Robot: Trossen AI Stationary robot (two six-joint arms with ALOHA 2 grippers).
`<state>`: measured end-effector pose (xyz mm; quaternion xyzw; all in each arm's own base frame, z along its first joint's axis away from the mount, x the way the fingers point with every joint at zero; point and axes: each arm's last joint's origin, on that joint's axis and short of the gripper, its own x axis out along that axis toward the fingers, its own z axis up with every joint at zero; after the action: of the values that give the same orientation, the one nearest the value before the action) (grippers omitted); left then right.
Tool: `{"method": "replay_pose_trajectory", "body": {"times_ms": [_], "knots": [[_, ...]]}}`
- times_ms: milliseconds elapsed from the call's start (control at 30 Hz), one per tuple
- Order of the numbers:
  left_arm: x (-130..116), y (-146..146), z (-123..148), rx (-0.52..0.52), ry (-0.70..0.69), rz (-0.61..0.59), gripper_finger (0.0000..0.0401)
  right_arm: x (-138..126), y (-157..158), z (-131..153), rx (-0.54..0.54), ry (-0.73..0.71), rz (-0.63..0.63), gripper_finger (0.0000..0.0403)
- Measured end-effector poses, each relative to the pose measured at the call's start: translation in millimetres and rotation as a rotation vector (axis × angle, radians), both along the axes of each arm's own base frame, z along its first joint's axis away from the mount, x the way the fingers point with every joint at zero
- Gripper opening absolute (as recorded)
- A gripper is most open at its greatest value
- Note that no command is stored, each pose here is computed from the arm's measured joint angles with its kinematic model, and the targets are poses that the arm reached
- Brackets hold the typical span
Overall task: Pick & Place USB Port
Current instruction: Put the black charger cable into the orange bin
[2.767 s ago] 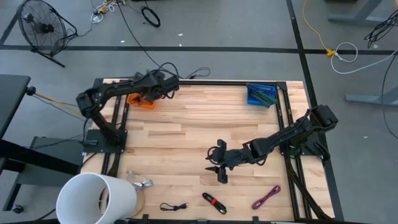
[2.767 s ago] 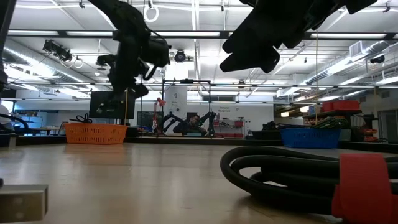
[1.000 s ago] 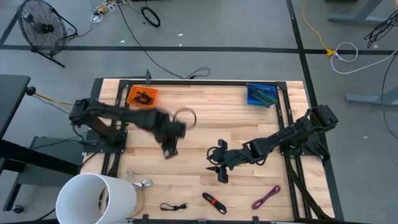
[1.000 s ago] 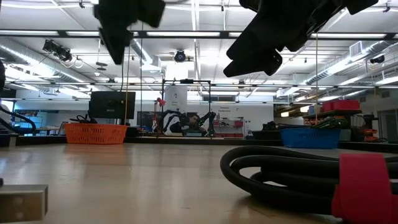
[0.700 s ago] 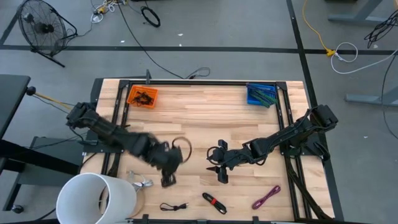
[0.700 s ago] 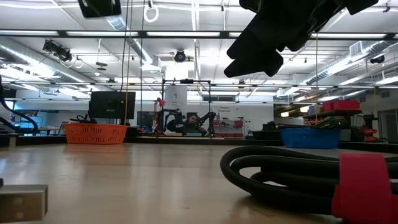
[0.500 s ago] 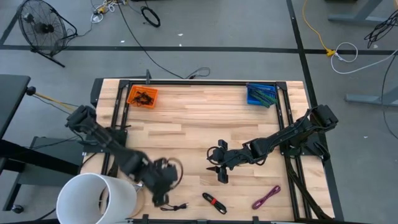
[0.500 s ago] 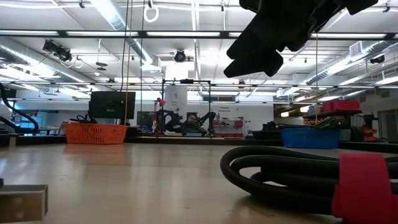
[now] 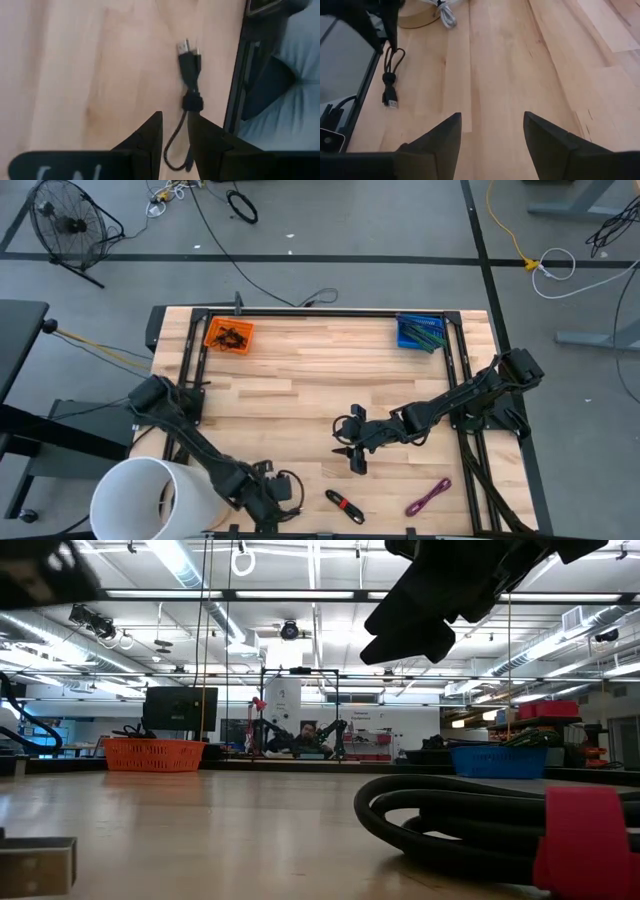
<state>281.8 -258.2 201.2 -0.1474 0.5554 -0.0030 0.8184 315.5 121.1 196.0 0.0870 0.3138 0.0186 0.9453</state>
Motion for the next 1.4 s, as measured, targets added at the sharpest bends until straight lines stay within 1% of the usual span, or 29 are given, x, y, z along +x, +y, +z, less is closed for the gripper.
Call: {"method": "replay_pose_trajectory", "body": {"times_ms": [167, 267, 500, 633, 833, 967, 1167, 1233, 1267, 1367, 1400], "knots": [[10.2, -8.5, -23.2, -0.069, 0.049, -0.012, 0.0094, -0.3, -0.4, -0.5, -0.007, 0.004, -0.006, 0.0212], [10.9, -9.3, -32.4, -0.070, 0.087, 0.007, 0.0094, -0.4, -0.4, -0.6, -0.007, 0.006, -0.006, 0.0212], [12.9, -10.9, -36.3, -0.070, 0.078, 0.021, 0.0094, -0.6, -0.5, -0.9, -0.009, 0.010, -0.006, 0.0212], [14.5, -13.1, -46.0, -0.074, 0.101, 0.015, 0.0094, -0.7, -0.5, -1.0, -0.009, 0.010, -0.006, 0.0212], [17.1, -16.8, -57.3, -0.102, 0.135, 0.006, 0.0094, -0.8, -0.6, -1.2, -0.010, 0.013, -0.006, 0.0212], [19.0, -20.1, -62.2, -0.152, 0.161, 0.001, 0.0094, -1.0, -0.6, -1.4, -0.007, 0.016, -0.009, 0.0212], [19.5, -19.9, -62.7, -0.132, 0.138, 0.003, 0.0092, -1.1, -0.7, -1.5, -0.006, 0.018, -0.010, 0.0212], [19.2, -18.8, -63.2, -0.121, 0.143, 0.005, 0.0082, -1.1, -0.7, -1.5, -0.006, 0.018, -0.010, 0.0212], [18.3, -18.0, -63.8, -0.110, 0.154, 0.005, 0.0071, -1.1, -0.7, -1.5, -0.006, 0.018, -0.010, 0.0212], [16.3, -14.4, -65.7, -0.075, 0.181, 0.016, 0.0017, -1.1, -0.7, -1.5, -0.006, 0.018, -0.010, 0.0212], [16.2, -13.6, -65.7, -0.069, 0.186, 0.022, 0.0011, -1.1, -0.7, -1.5, -0.006, 0.018, -0.010, 0.0212]]}}
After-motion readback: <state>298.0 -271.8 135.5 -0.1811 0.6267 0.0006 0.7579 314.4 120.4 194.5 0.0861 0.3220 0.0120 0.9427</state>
